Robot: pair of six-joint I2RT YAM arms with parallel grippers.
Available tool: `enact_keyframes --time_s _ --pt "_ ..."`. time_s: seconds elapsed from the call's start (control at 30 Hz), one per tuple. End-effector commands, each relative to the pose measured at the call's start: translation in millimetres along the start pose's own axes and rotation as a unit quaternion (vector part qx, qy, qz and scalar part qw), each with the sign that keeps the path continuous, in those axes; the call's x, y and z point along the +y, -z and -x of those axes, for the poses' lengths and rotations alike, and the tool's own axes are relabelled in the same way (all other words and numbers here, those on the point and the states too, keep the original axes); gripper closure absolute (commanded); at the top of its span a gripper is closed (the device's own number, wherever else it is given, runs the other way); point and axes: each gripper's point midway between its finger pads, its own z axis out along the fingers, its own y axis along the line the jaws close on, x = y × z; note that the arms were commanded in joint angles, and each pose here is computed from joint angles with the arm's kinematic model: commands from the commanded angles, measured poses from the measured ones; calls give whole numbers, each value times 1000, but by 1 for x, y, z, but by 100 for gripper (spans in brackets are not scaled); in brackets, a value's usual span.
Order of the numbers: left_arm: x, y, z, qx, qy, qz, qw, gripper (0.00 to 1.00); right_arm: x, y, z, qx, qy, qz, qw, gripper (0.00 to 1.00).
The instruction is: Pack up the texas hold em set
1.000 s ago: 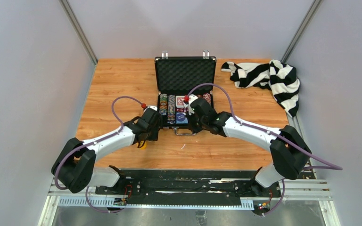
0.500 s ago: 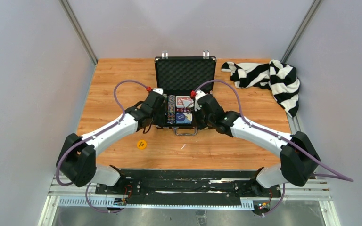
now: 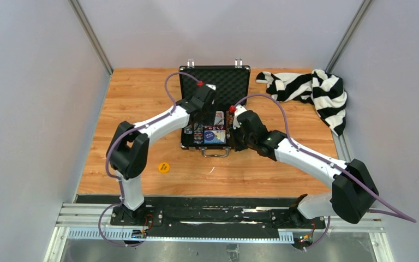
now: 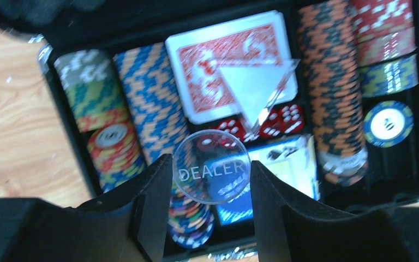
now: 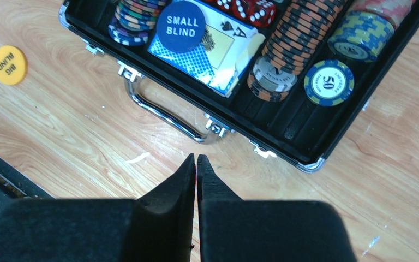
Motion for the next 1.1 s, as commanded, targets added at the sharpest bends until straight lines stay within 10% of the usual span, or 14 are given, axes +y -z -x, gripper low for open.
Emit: enact_keyframes --time_s 0.0,0.37,0.57,0.8,1.07 --pt "-21 -16 10 8 -20 -22 1000 52 -18 7 -7 4 0 -26 1000 97" --pt "-17 -45 4 23 -39 8 999 40 -32 8 -18 14 -12 -37 999 95" --pt "5 -16 28 -30 -33 54 998 5 -33 6 -21 19 -17 -39 999 95" --pt "29 34 25 -64 -19 71 995 9 -29 6 -22 19 -19 -27 999 95" --pt "65 71 -78 -37 57 65 996 13 -20 4 -25 24 -15 0 1000 95"
